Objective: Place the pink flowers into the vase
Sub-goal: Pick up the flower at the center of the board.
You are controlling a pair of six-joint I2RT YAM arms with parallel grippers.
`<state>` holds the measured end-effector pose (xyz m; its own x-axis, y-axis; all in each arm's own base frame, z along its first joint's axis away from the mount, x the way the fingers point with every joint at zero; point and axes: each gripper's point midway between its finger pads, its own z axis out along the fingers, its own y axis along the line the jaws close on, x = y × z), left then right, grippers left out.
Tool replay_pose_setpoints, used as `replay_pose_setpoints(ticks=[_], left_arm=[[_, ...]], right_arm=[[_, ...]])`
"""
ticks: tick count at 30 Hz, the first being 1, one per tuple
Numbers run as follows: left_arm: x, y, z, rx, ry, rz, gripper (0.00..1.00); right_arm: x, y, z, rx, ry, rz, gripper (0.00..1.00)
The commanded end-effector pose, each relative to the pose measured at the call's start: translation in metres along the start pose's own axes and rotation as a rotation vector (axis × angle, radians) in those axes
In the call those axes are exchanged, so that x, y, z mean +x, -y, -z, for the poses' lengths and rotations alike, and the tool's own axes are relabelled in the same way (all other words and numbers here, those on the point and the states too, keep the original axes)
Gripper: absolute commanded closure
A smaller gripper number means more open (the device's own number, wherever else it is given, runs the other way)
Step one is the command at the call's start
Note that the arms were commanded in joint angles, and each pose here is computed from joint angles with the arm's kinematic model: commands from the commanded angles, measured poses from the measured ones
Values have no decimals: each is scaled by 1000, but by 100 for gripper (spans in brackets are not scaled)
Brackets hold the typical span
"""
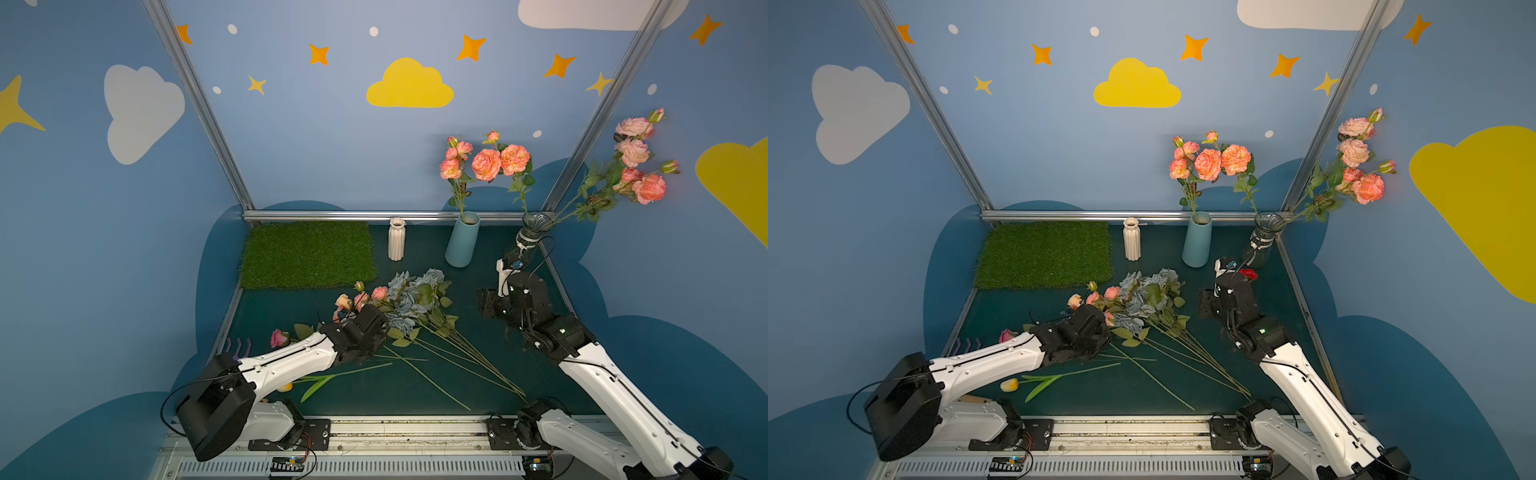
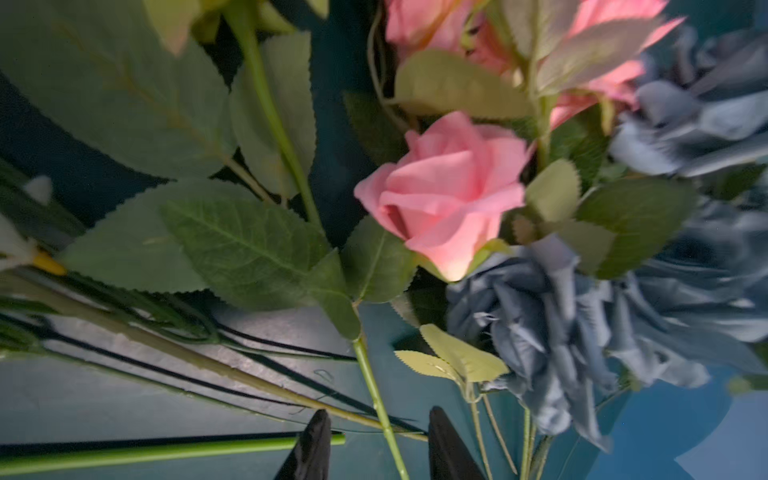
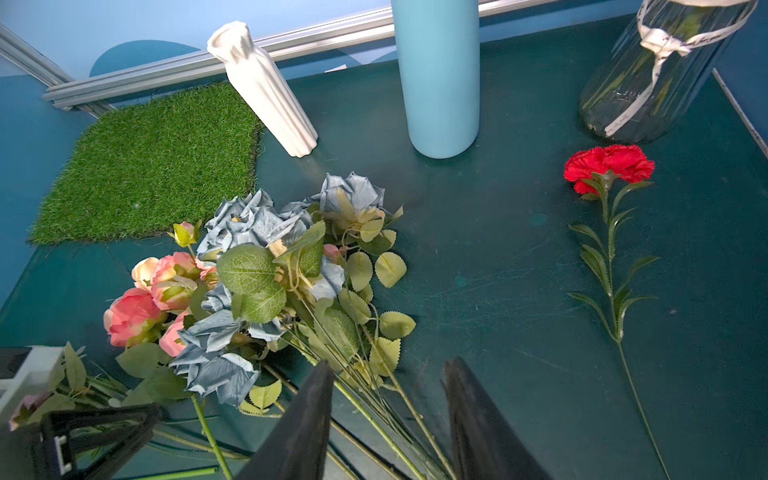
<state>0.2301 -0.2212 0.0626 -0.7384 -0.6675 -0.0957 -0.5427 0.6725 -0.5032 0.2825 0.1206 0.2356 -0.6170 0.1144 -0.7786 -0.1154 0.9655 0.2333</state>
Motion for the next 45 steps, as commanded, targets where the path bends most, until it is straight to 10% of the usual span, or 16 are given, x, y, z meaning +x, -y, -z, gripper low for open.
replay_pose_setpoints(ticks=[1,45], left_arm=[[5,16,-4,57,-30,16,60],[4,-8,-44,-19,-80,120,73]], right_arm=[[3,6,1,15,3,-13,54],[2,22,3,39,18,-66,54]])
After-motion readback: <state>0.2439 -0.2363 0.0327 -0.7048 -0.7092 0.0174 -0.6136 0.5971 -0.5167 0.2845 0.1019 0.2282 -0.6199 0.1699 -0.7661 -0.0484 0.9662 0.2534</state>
